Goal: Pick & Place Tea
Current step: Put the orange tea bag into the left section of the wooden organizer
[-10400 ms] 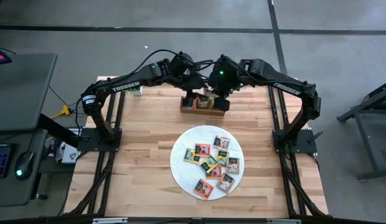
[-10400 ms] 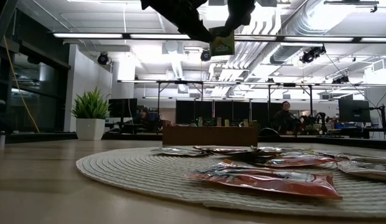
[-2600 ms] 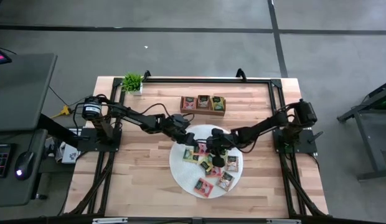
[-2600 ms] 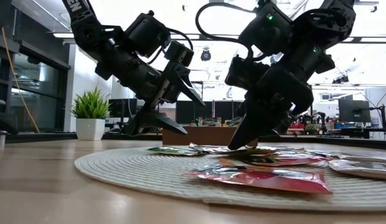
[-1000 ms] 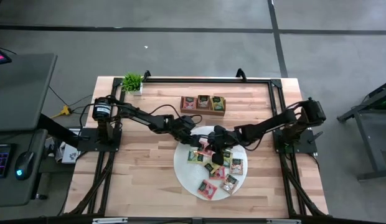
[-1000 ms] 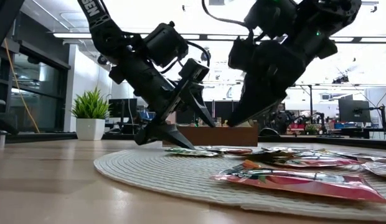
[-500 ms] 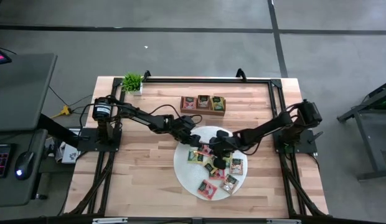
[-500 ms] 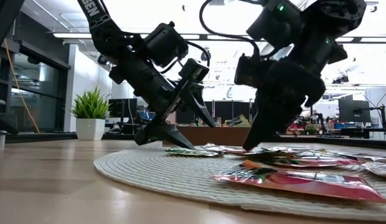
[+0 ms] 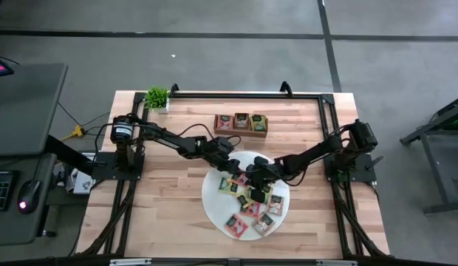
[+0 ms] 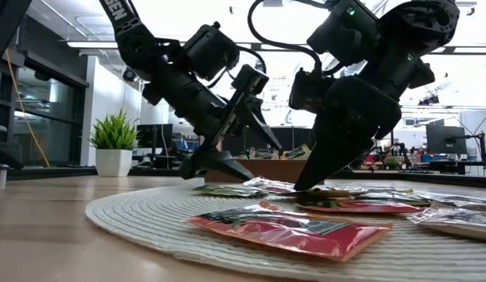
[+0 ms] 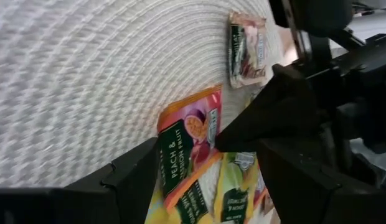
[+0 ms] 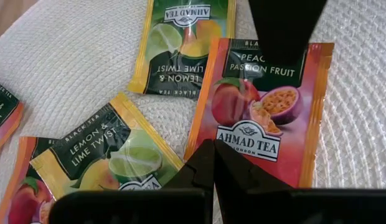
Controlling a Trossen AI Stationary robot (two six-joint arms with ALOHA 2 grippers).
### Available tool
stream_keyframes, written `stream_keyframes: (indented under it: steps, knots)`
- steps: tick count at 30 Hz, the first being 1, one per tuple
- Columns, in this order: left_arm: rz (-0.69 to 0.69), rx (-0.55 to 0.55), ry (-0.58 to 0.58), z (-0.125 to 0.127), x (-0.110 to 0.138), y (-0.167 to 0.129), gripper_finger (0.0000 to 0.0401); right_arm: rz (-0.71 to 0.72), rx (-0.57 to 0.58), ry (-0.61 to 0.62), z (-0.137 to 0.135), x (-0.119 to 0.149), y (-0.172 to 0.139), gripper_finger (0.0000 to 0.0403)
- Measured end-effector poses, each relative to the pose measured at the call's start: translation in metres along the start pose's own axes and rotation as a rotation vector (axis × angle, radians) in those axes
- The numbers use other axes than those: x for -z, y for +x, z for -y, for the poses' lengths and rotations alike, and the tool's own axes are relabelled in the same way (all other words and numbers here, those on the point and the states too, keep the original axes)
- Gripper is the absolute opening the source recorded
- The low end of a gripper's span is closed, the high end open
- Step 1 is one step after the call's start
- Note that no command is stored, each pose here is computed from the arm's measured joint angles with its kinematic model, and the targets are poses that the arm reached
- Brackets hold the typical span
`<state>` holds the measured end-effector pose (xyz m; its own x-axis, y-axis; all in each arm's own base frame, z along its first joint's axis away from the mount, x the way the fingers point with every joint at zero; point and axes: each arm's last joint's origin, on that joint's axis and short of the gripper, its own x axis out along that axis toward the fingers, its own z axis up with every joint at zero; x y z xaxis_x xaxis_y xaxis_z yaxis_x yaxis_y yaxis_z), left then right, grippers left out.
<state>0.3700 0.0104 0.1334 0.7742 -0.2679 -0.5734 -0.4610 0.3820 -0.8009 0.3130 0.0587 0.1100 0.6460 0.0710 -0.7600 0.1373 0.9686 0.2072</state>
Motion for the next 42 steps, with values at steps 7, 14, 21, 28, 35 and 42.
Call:
stream_keyframes:
  steps: [7,14,21,28,35,42]
  knots:
    - [-0.01,0.0,-0.001,0.0035,-0.0014,0.0001,0.0266,0.0,0.003,0.0,0.0006,0.0001,0.0001,0.0]
    - [-0.016,0.005,0.004,0.0047,0.0001,0.0005,0.0266,0.006,0.013,0.017,0.0071,-0.0025,0.0006,0.0]
    - [-0.006,0.002,0.008,0.0054,0.0006,0.0004,0.0233,0.018,0.014,0.025,0.0097,-0.0044,0.0009,0.0]
    - [-0.013,0.001,0.039,0.0051,0.0006,0.0003,0.0142,0.018,0.014,0.025,0.0097,-0.0043,0.0009,0.0]
    - [-0.029,-0.015,0.124,0.0033,0.0018,0.0002,0.0021,0.019,0.013,0.025,0.0097,-0.0044,0.0009,0.0]
    - [-0.035,-0.009,0.195,0.0036,0.0017,0.0,0.0003,0.022,0.005,0.025,0.0092,-0.0048,0.0009,0.0]
